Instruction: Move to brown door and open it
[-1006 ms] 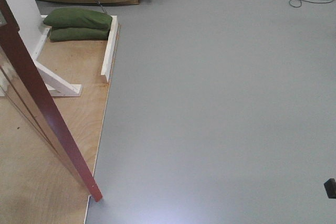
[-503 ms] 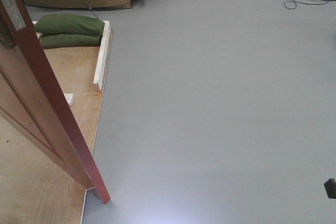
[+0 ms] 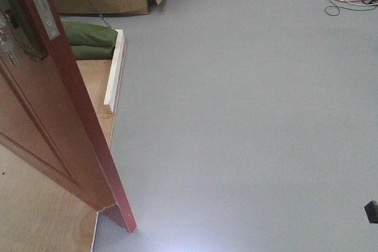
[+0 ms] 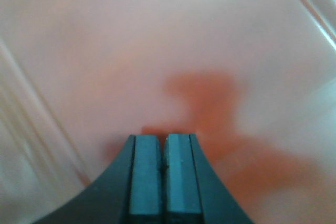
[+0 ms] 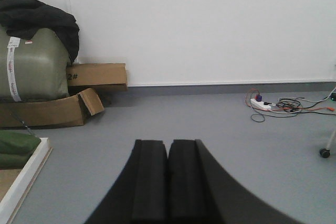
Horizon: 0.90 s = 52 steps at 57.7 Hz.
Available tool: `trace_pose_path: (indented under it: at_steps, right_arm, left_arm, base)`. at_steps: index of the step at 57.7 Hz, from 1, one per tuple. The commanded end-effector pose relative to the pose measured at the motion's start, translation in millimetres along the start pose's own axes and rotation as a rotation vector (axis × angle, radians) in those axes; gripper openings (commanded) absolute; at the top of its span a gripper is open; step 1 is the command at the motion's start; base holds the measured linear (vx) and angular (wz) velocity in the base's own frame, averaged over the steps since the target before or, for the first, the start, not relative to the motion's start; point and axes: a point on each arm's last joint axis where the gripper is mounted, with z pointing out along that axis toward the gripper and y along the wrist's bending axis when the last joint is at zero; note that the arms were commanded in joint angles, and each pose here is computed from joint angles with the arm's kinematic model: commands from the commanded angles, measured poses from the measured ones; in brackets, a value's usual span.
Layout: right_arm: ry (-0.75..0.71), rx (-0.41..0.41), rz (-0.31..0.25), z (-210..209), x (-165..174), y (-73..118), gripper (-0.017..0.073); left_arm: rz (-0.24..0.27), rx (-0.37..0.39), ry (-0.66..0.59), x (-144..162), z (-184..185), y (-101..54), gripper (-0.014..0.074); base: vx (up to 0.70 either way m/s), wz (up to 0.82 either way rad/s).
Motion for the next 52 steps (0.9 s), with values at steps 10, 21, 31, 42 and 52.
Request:
trace_pose_path:
  at_steps: [10, 21, 31, 42, 52]
  right_arm:
    - [-0.082, 0.011, -0.012, -0.9, -5.4, -0.8, 0.0]
    - [-0.082, 0.011, -0.012, -0.9, -5.4, -0.8, 0.0]
    - [-0.082, 0.011, -0.012, -0.9, -5.4, -0.8, 0.0]
    - [-0.082, 0.011, -0.012, -0.9, -5.4, -0.8, 0.0]
    - [-0.082, 0.011, -0.012, -0.9, -5.4, -0.8, 0.0]
  left_arm:
    - [-0.001, 0.084, -0.046, -4.6, -12.4, -30.3, -0.0003]
    - [-0.001, 0.084, -0.046, -4.6, -12.4, -30.3, -0.0003]
    - [-0.001, 0.084, -0.046, -4.6, -12.4, -30.3, -0.0003]
    - [-0.001, 0.084, -0.046, -4.6, -12.4, -30.3, -0.0003]
    - [-0.001, 0.084, -0.046, -4.6, -12.4, -30.3, -0.0003]
  base:
    - [0.19, 0.02]
    - [0.19, 0.03]
    - [0.18, 0.02]
    - [0.17, 0.02]
    - [0.16, 0.03]
